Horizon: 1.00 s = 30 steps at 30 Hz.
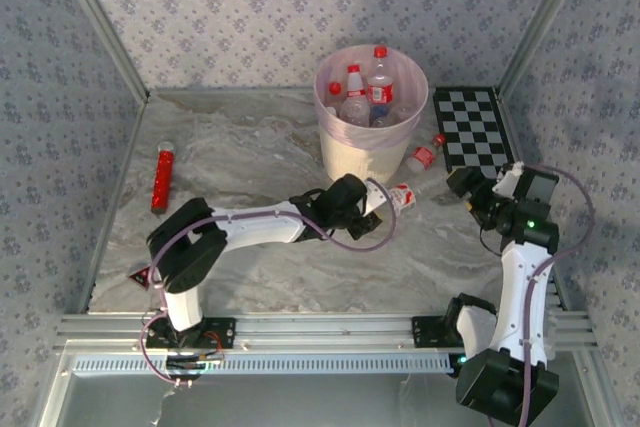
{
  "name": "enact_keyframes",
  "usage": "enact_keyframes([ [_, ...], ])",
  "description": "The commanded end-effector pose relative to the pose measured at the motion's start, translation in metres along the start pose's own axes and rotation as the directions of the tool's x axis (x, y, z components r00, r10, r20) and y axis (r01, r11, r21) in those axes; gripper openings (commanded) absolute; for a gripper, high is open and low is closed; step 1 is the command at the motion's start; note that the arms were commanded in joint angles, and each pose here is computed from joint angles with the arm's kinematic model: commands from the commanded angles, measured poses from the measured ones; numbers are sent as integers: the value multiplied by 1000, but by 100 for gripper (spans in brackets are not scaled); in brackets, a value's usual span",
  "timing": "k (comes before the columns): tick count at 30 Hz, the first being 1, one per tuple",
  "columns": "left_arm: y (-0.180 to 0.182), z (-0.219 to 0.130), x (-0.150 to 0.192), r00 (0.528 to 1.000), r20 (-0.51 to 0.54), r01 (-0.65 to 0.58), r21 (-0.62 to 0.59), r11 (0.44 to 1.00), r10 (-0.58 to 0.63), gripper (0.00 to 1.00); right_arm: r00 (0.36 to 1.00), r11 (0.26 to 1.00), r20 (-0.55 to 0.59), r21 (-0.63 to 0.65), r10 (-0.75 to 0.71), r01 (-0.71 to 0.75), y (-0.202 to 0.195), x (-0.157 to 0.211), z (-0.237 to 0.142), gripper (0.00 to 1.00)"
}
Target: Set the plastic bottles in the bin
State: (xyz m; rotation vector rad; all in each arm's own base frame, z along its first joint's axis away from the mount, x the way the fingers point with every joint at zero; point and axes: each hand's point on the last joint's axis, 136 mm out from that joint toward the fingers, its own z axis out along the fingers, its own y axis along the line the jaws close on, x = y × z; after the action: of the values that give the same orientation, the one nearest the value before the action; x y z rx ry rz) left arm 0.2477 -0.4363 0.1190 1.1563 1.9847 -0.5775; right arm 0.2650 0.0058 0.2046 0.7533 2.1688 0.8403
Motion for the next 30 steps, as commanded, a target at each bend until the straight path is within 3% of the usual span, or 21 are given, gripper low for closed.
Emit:
enact_keyframes([
  [1,-10,-22,-35,986,157,40,48,998,-47,27,998,974,-24,-216,60,-63,31,5,10,89],
  [5,-15,-35,-48,968,236,63,89,994,-82,27,1000,972,-7,-233,20,-21,39,9,19,98],
  [10,-22,-47,-58,952,285,75,143,987,-114,27,999,961,-5,-273,35,-35,50,-5,29,98],
  [18,-25,-60,-70,927,346,92,174,981,-148,28,997,968,-44,-245,-65,53,67,10,41,78],
  [23,-30,-63,-72,926,350,74,190,979,-138,29,996,960,-6,-267,-85,80,80,2,31,52],
  [25,-29,-65,-72,926,354,70,183,981,-132,31,994,961,8,-253,-109,108,84,-1,24,45],
  [28,-27,-70,-71,925,359,64,164,984,-120,39,988,959,39,-237,-149,154,92,-8,12,42],
  [30,-25,-76,-72,924,366,59,152,987,-111,54,983,954,61,-238,-171,180,100,-13,3,41],
])
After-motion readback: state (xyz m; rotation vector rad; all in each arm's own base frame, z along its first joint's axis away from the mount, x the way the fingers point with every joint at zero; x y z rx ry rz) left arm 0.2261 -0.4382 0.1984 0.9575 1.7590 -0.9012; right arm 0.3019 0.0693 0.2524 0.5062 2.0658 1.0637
